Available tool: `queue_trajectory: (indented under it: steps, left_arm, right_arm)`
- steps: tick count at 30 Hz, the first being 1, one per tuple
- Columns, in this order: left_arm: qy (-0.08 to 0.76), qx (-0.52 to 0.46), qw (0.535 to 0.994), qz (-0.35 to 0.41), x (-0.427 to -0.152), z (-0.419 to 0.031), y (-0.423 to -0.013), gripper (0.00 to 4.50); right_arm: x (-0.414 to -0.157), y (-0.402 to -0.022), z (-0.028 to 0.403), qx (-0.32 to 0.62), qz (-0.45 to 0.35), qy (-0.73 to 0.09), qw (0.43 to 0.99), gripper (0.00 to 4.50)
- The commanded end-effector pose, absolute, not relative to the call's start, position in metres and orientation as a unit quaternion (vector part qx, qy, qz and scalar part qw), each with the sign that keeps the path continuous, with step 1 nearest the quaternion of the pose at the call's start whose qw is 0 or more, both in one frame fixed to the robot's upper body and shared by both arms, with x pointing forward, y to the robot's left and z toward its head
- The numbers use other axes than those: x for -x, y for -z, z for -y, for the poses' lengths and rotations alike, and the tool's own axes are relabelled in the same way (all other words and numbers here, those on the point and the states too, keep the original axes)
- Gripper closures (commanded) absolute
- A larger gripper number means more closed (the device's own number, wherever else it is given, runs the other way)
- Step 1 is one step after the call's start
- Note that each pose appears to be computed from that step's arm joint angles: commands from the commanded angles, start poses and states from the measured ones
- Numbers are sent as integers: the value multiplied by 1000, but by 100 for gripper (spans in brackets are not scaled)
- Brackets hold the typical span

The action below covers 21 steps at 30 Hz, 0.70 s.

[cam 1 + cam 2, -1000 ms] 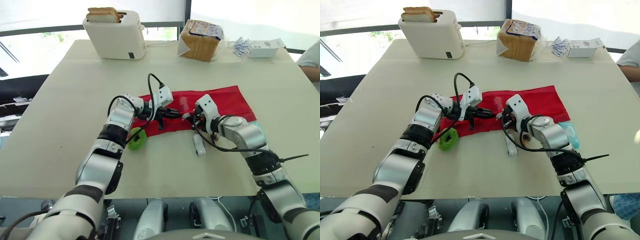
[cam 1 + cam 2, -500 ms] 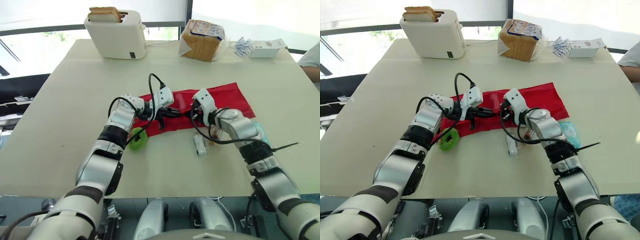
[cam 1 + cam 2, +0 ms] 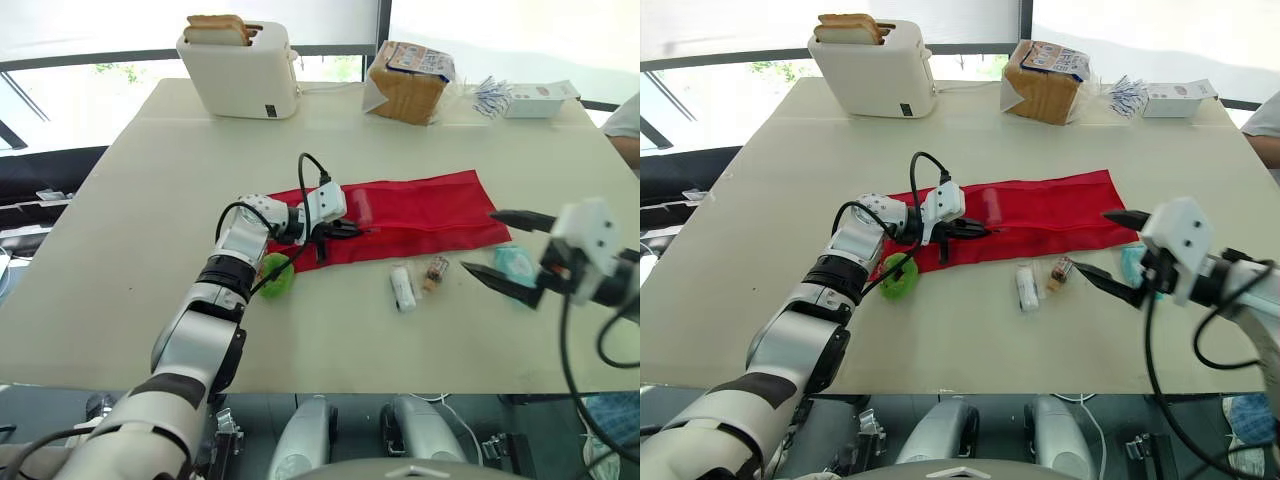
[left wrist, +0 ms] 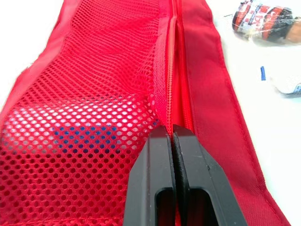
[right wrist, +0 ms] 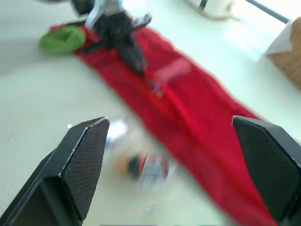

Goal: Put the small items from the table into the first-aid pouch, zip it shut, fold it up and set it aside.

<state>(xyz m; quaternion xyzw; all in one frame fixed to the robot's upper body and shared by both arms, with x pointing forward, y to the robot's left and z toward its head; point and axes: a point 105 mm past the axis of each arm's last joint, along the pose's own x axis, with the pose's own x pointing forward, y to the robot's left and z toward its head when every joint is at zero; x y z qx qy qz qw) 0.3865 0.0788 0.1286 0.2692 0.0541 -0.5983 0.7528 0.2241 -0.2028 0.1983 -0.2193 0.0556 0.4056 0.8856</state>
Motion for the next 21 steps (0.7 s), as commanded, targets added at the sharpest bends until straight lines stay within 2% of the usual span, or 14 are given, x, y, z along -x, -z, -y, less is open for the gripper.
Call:
queue_trajectory:
  steps: [1,9,12,18,21]
  left_arm:
    - [605,-274,747,-36,-386,-76,-134,450]
    - [599,-277,751,-32,-391,-76,-135,450]
    - [597,-279,752,-31,-392,-76,-135,450]
    - [599,-281,749,-29,-391,-72,-134,450]
    - [600,-280,749,-29,-391,-71,-133,450]
  right_arm:
    - [-198,-221,224,237,-30,-377,895,5]
    - [-151,-212,238,220,-71,-326,916,5]
    - [-143,-210,237,205,-81,-309,925,5]
    - [-155,-197,204,152,-74,-307,936,5]
    - [-178,-171,175,50,-99,-295,949,5]
